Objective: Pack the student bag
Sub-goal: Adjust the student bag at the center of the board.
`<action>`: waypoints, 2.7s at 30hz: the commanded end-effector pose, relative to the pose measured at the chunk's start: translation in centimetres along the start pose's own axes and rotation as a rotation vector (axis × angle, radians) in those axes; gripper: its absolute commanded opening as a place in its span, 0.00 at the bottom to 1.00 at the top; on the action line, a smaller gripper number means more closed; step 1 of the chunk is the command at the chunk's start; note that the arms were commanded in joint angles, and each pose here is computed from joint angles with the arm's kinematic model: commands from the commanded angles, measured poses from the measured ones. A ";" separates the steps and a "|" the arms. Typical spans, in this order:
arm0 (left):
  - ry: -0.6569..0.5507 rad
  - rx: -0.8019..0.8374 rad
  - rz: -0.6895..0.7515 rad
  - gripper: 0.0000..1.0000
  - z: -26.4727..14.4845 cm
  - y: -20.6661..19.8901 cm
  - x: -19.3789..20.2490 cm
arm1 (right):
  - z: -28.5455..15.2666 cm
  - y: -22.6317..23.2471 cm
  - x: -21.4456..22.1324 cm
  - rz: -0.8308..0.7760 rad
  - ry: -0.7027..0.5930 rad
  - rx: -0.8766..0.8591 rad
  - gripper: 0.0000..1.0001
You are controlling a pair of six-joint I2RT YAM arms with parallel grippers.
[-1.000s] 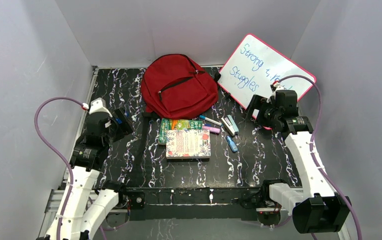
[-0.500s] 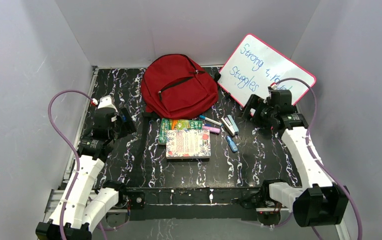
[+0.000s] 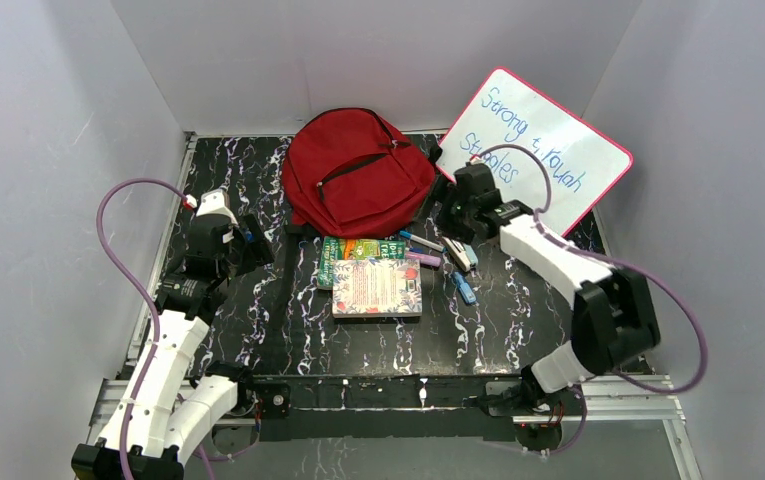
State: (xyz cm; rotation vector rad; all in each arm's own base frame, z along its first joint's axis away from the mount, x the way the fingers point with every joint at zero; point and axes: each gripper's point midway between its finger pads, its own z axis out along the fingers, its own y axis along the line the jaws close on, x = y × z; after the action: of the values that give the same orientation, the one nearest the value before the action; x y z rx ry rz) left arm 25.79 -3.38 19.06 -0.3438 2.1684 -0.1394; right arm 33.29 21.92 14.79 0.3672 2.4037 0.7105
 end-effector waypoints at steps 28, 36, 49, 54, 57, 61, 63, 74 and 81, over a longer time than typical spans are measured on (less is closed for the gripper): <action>0.015 0.008 0.008 0.72 0.2 -0.1 0.3 | 13.9 2.3 -1.0 0.103 0.059 -0.001 0.99; 0.011 0.001 0.007 0.72 0.1 0.0 0.3 | 16.2 2.2 -0.6 0.096 0.089 -0.001 0.97; -0.002 -0.027 -0.021 0.71 0.3 0.2 -0.2 | 15.2 5.4 -3.5 -0.085 0.014 -0.112 0.28; -0.036 0.033 -0.102 0.72 -0.5 -1.2 -1.5 | 11.7 9.6 -7.7 -0.272 -0.072 -0.190 0.06; -0.047 0.051 -0.137 0.72 -1.0 -1.7 -2.0 | 9.0 12.6 -10.6 -0.395 -0.130 -0.235 0.00; -0.053 0.032 -0.167 0.72 -1.4 -1.4 -2.1 | 5.3 16.4 -14.0 -0.502 -0.202 -0.289 0.00; -0.065 0.006 -0.205 0.73 -1.8 -1.0 -2.4 | 3.8 17.7 -15.0 -0.537 -0.230 -0.312 0.00; -0.088 0.034 -0.274 0.75 -2.1 -1.8 -3.3 | -6.4 22.5 -18.2 -0.752 -0.422 -0.437 0.00; -0.101 0.138 -0.276 0.77 0.5 -4.9 -5.8 | -9.2 20.7 -16.4 -0.934 -0.463 -0.441 0.00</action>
State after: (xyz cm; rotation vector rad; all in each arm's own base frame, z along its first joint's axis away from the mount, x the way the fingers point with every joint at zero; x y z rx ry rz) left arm 27.28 -4.81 21.43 -0.6008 2.0734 -0.3175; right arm 44.67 30.00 33.06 -0.5426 1.9259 0.6552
